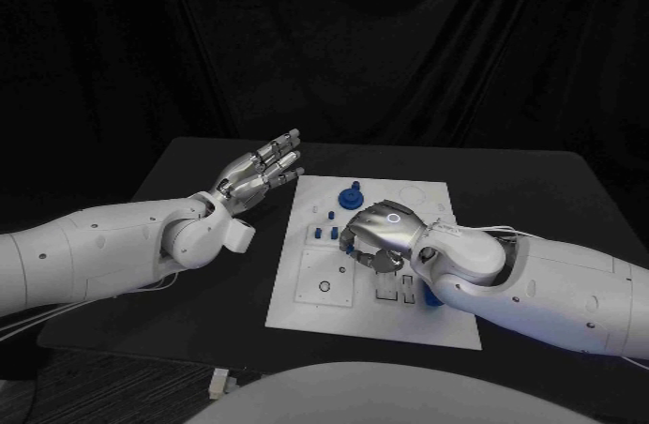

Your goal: Assemble the parts on the task board

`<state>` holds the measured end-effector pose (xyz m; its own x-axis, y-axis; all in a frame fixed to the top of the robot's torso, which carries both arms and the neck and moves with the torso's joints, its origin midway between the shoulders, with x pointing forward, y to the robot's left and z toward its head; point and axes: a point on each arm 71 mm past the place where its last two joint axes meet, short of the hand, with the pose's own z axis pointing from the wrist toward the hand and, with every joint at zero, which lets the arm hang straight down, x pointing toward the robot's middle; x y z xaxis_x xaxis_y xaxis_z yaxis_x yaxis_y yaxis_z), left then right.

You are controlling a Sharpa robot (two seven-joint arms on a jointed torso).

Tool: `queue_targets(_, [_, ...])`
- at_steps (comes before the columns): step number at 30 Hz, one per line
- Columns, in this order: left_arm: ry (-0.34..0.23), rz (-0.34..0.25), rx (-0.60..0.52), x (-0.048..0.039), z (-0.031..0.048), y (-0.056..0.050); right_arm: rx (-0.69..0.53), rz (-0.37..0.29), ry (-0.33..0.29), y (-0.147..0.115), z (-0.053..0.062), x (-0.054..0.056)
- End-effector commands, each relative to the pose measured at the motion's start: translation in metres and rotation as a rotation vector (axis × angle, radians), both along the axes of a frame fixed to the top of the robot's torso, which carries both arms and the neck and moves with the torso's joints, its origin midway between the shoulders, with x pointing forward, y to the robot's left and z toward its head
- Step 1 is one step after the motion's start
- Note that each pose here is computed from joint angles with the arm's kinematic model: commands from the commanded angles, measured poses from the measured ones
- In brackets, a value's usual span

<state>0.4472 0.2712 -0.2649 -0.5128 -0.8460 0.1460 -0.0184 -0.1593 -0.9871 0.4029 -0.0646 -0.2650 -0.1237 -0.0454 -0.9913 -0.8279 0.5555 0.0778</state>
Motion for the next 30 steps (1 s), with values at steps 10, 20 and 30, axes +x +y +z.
queue_targets(10, [-0.057, 0.011, -0.045, -0.0008, 0.0048, 0.001, -0.034, 0.014, 0.022, 0.007, -0.007, -0.005])
queue_targets(20, [-0.055, 0.009, -0.046, -0.0009, 0.0039, 0.0, -0.042, 0.024, 0.043, 0.012, -0.013, -0.011])
queue_targets(30, [-0.051, 0.009, -0.045, -0.0012, 0.0028, 0.0, -0.05, 0.029, 0.059, 0.015, -0.018, -0.014])
